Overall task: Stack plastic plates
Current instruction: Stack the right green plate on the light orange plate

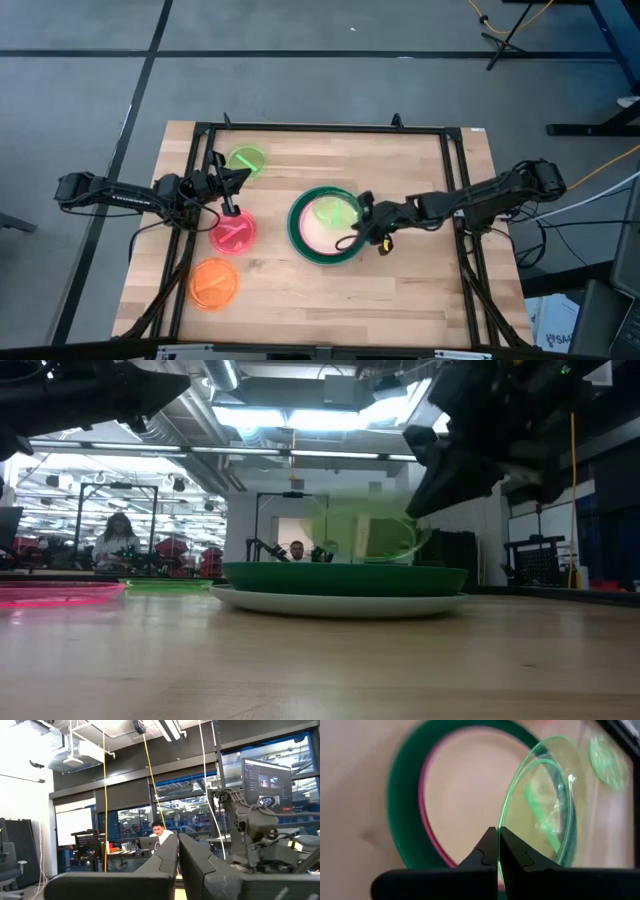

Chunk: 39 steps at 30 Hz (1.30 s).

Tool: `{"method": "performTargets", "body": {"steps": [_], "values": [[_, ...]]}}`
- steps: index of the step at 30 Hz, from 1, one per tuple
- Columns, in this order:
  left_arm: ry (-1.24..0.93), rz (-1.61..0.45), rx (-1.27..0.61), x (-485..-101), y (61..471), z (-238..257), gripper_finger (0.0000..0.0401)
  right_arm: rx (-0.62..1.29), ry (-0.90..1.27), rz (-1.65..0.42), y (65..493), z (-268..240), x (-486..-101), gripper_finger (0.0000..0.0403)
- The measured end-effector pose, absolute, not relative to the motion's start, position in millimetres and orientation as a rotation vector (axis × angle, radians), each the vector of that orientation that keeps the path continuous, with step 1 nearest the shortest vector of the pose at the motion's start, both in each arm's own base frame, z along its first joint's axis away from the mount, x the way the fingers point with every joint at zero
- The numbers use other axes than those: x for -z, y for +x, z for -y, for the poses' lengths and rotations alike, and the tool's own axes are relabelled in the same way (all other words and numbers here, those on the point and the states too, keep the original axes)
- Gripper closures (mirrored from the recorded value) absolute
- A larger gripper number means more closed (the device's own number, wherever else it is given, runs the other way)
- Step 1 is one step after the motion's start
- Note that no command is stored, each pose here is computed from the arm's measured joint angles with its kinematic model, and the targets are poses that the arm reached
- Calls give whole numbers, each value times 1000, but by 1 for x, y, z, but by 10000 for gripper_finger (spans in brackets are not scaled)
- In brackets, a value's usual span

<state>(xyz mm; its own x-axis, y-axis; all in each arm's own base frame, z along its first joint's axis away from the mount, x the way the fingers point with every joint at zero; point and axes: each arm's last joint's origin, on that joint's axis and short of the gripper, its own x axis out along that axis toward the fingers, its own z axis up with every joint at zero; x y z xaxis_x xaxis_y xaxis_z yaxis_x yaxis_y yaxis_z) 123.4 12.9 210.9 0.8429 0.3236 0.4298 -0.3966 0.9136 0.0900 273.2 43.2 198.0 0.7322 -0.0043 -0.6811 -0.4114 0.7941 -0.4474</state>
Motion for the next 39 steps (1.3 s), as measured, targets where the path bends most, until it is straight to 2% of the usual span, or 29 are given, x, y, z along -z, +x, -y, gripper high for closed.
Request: {"method": "performTargets", "body": {"steps": [8,18,39], "values": [[178,421,-383,-211,123,-13,392,-348,-560,-637,276,-51,-202,401],[178,422,-383,-211,123,-13,392,-380,-534,-710,284,-53,-180,401],[178,422,-381,-211,123,-13,392,-306,-458,-726,294,-54,-166,400]]}}
